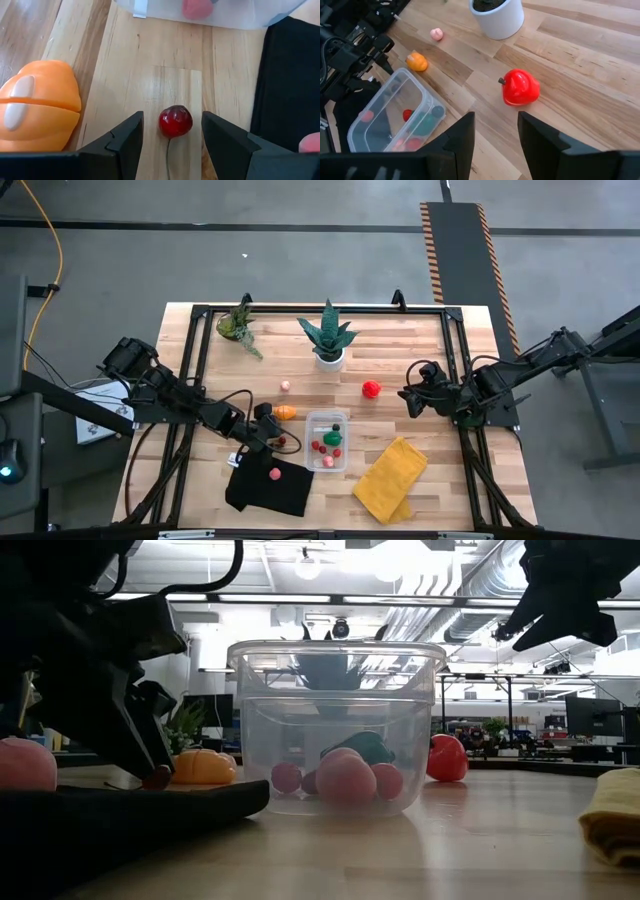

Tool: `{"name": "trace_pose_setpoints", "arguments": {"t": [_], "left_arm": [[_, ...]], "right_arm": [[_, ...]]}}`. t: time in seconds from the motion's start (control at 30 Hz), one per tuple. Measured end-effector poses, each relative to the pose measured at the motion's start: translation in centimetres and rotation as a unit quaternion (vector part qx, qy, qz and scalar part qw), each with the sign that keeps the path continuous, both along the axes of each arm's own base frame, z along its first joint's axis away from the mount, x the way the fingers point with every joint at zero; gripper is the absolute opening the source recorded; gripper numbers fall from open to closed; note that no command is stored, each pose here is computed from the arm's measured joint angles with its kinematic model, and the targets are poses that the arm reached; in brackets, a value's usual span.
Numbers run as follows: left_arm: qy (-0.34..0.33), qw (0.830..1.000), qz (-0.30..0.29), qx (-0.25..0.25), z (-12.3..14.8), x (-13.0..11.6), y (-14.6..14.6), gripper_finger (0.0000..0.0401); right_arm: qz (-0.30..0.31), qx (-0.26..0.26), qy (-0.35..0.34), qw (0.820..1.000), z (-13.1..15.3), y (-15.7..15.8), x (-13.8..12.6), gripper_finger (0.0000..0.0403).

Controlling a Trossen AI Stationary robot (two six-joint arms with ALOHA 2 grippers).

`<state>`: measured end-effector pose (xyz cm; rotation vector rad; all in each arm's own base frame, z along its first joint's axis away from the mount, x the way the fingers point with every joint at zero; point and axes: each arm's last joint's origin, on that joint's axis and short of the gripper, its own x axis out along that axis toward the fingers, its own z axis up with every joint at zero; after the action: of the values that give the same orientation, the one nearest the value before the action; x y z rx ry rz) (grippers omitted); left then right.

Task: Pick and placing Produce into tupperware
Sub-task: Put the cherry into the transparent container

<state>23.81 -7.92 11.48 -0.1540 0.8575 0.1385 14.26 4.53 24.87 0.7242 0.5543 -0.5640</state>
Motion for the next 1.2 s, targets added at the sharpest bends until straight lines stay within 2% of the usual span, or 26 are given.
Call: {"name": "trace_pose_setpoints", "arguments": {"t": [0.27, 0.9, 1.03, 1.2], "left_arm": [[0.015, 1.000, -0.019, 0.003, -0.68, 0.06, -0.09, 0.0188], [0.010, 1.000, 0.005, -0.017, -0.77, 0.18, -0.13, 0.0188], [0.010, 1.000, 0.005, -0.017, -0.77, 0.18, -0.12, 0.0171], [0.011, 1.000, 0.006, -0.017, -0.79, 0.17, -0.12, 0.0131]], "right_arm": [[-0.001, -0.003, -0.001, 1.000, 0.01, -0.02, 0.00, 0.0141], [-0.004, -0.008, -0.001, 1.000, 0.01, -0.05, -0.02, 0.0141], [-0.004, -0.008, -0.001, 1.000, 0.01, -0.05, -0.02, 0.0141], [-0.004, -0.008, -0.001, 1.000, 0.01, -0.05, -0.02, 0.0141]]}}
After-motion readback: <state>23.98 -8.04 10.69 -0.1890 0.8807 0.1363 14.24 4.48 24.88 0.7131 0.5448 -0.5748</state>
